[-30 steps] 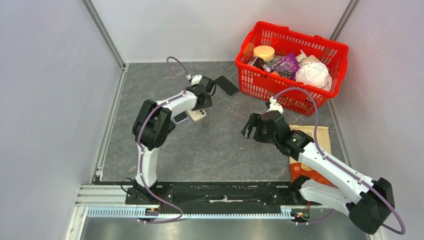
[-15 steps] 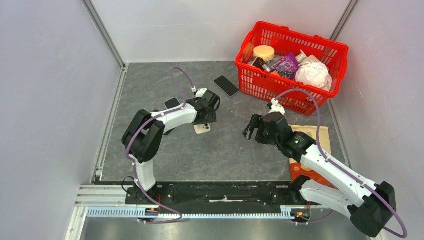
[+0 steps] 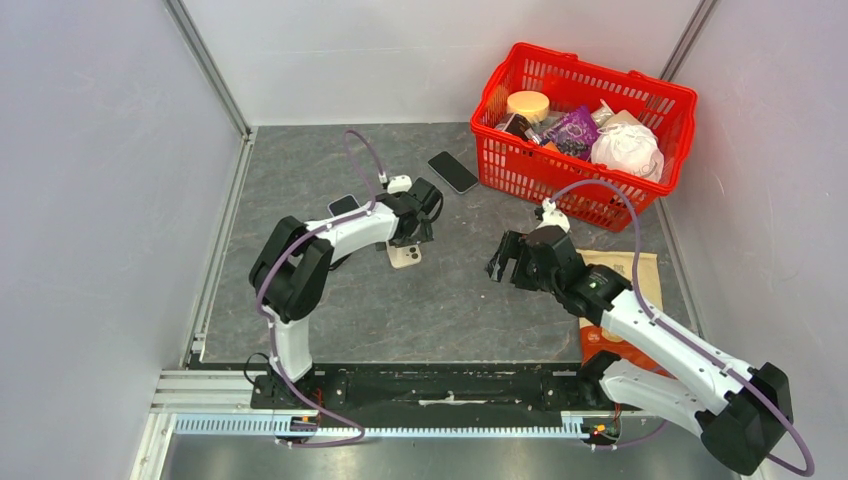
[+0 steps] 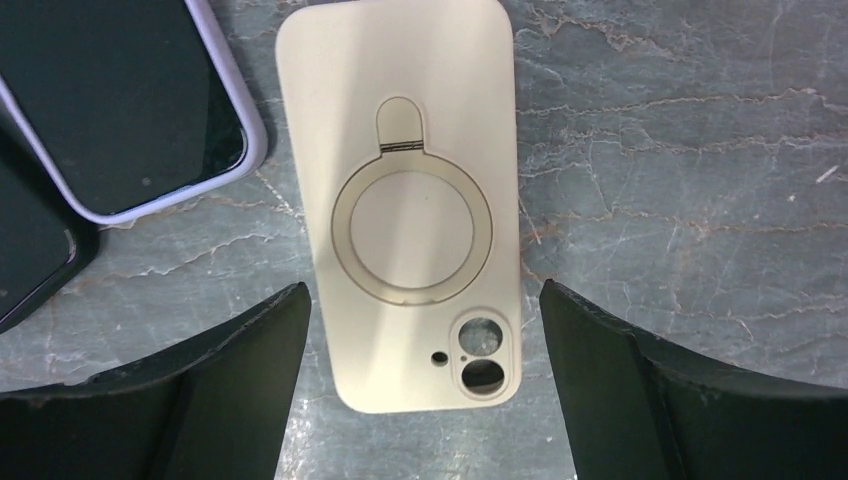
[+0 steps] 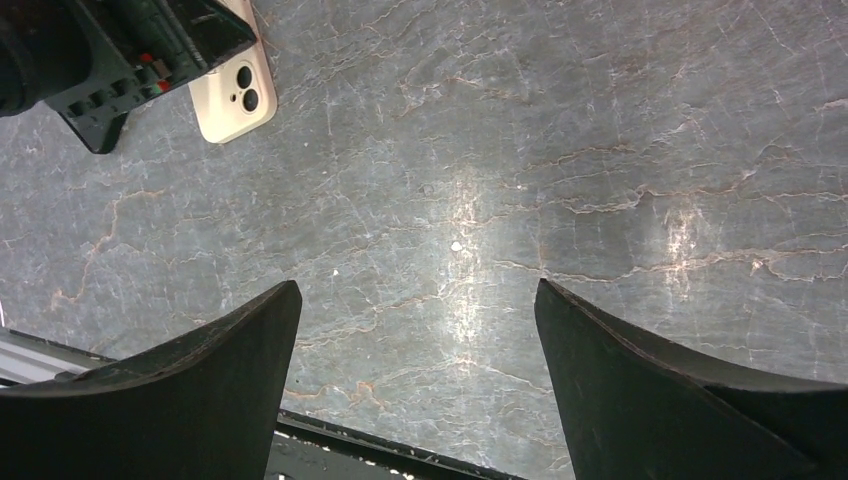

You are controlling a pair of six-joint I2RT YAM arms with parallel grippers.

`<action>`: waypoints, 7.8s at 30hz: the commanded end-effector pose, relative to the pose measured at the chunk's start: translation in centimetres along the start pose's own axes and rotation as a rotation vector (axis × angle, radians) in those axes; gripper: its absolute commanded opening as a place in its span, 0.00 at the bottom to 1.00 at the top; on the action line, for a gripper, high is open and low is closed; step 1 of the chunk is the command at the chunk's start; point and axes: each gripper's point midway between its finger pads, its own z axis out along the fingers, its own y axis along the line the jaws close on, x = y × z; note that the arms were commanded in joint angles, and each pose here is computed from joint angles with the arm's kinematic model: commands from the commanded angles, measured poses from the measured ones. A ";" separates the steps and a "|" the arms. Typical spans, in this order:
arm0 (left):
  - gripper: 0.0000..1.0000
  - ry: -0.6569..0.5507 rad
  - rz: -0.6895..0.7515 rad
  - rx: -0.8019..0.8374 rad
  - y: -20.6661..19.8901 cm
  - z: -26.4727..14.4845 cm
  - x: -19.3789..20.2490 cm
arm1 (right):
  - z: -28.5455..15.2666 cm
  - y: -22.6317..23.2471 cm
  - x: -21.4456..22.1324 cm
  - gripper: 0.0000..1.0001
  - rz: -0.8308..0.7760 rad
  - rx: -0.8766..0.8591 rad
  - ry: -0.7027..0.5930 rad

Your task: Put the phone into the phone case

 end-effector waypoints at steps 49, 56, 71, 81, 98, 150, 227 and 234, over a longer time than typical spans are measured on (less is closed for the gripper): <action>0.52 0.281 -0.079 0.907 -5.3 -10.3 10.2 | 9.7 9.6 -0.3 0.78 0.150 -0.257 0.206; 0.52 0.283 -0.074 0.934 -6.0 -10.7 10.2 | 11.3 10.1 1.6 0.70 0.124 -0.213 0.237; 0.76 0.271 -0.068 0.957 -6.1 -11.9 10.0 | 11.5 8.5 1.8 0.09 0.126 -0.090 0.225; 0.87 0.198 -0.037 0.974 -4.8 -15.4 7.9 | 5.9 4.7 -2.0 0.00 -0.018 0.090 0.108; 0.83 0.045 -0.316 0.613 0.3 -12.3 -1.9 | 5.3 0.1 -1.0 0.06 -0.355 0.576 0.050; 0.12 -0.225 -0.718 0.858 -24.0 9.5 -21.7 | -7.4 -1.3 -5.2 0.75 -0.075 0.187 -0.220; 0.77 0.019 0.413 0.333 -4.8 9.5 -12.5 | -7.6 2.3 -3.4 0.93 0.002 -0.040 -0.144; 0.78 0.037 0.431 0.380 -5.2 9.1 -11.8 | -7.2 2.2 -3.3 0.93 -0.001 -0.031 -0.141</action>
